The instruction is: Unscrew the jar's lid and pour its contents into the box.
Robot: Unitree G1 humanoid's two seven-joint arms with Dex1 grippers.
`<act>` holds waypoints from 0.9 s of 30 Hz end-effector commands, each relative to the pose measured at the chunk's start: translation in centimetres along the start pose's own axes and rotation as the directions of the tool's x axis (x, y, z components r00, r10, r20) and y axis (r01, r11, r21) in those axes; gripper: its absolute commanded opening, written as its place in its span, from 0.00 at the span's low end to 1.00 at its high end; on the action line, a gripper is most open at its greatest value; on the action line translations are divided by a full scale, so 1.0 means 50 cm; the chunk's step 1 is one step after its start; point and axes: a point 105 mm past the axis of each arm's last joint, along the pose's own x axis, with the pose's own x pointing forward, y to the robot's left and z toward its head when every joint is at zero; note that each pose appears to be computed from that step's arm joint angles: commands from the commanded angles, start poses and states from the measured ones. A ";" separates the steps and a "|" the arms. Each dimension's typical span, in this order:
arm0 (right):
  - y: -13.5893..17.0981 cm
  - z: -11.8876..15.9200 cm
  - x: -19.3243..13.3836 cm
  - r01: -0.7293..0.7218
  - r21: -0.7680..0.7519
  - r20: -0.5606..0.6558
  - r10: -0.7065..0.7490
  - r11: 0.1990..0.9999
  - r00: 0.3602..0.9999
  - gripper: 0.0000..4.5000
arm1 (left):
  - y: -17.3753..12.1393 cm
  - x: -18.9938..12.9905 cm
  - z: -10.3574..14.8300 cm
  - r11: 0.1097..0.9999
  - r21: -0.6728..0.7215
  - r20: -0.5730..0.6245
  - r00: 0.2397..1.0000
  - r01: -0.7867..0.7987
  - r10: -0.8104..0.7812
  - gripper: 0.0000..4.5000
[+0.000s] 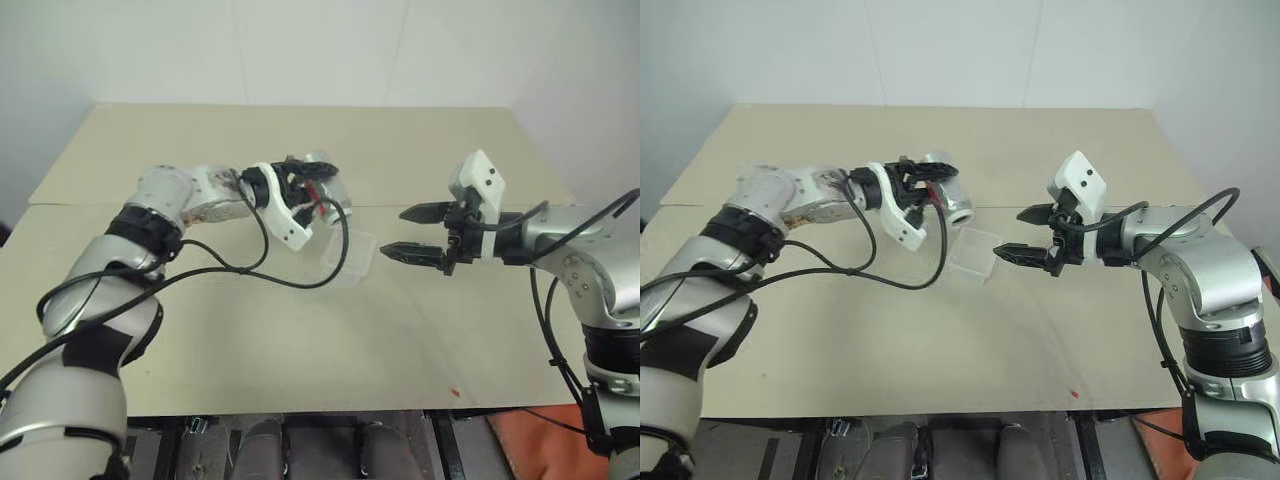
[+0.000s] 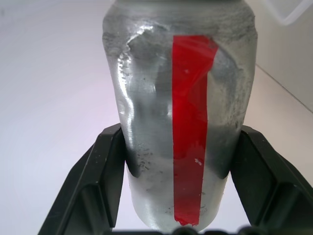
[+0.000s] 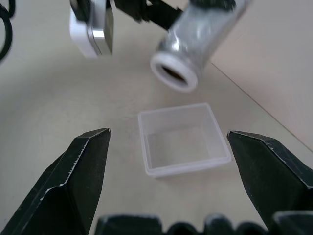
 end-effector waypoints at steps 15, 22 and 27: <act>0.014 0.051 -0.012 0.034 -0.050 0.090 -0.030 0.998 0.995 0.99 | 0.040 0.048 0.025 0.935 0.333 0.014 0.992 -0.121 0.123 0.62; 0.016 0.051 -0.010 0.018 -0.038 0.094 -0.014 0.999 0.995 0.99 | 0.022 0.019 0.004 0.990 0.062 -0.078 0.988 -0.125 0.130 0.62; 0.015 0.050 -0.006 -0.009 -0.025 0.104 0.011 1.000 0.994 0.99 | 0.002 -0.036 -0.058 0.935 -0.289 -0.261 0.957 -0.205 0.129 0.62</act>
